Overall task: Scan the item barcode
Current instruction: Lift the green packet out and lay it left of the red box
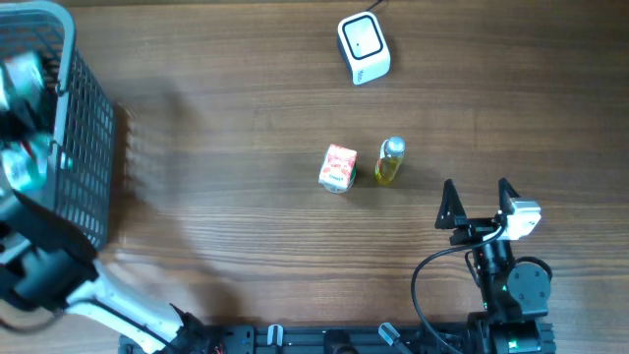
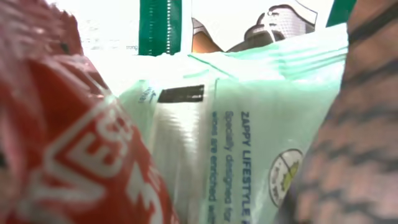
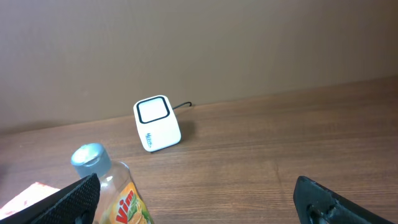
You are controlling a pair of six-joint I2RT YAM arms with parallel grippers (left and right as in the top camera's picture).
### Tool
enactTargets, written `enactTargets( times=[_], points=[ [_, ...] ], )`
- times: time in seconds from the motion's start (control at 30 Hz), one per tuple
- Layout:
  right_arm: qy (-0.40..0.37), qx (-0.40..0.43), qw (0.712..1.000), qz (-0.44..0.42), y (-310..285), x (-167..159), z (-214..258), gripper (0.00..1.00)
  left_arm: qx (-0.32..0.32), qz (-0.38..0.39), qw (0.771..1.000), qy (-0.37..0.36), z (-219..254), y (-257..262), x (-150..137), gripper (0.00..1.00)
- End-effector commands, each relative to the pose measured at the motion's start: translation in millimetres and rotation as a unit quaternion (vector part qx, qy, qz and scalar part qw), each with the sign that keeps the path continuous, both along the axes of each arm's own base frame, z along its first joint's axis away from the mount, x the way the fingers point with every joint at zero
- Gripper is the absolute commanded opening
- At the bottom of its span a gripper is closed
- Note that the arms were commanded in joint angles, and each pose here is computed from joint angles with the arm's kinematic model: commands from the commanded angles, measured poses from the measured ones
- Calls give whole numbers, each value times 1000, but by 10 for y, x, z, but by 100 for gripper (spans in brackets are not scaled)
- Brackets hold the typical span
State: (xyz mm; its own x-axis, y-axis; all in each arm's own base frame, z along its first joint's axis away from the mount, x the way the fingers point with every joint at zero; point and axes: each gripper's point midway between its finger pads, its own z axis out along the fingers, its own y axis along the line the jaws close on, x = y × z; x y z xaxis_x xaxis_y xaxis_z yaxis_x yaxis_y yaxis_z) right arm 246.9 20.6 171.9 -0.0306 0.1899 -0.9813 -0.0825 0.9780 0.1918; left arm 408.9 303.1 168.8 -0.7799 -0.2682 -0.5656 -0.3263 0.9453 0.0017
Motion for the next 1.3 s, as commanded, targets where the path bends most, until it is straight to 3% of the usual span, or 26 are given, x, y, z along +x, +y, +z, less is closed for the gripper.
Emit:
enactTargets(
  times=[0.0,0.13,0.33,0.6,0.87,1.07,1.27],
  points=[
    [-3,-3,1000,4,12,-2,12,100,51,18,984,-170,1563,-381,56,6],
    [-3,-3,1000,4,12,-2,12,100,34,26,966,-256,2302,-920,-95,5],
    [-3,-3,1000,4,11,-2,12,100,-41,13,967,-249,2440,-1685,-357,4],
    [-3,-3,1000,4,12,-2,12,100,-123,-70,985,-99,1828,-2678,-586,6],
    [-3,-3,1000,4,12,-2,12,100,-144,-197,969,44,1003,-3701,-838,13],
    [-3,-3,1000,4,12,-2,12,100,-144,-234,955,112,299,-4069,-1010,19],
    [-3,-3,1000,4,11,-2,12,100,-150,-224,951,151,-173,-4103,-1149,22]
  ],
)
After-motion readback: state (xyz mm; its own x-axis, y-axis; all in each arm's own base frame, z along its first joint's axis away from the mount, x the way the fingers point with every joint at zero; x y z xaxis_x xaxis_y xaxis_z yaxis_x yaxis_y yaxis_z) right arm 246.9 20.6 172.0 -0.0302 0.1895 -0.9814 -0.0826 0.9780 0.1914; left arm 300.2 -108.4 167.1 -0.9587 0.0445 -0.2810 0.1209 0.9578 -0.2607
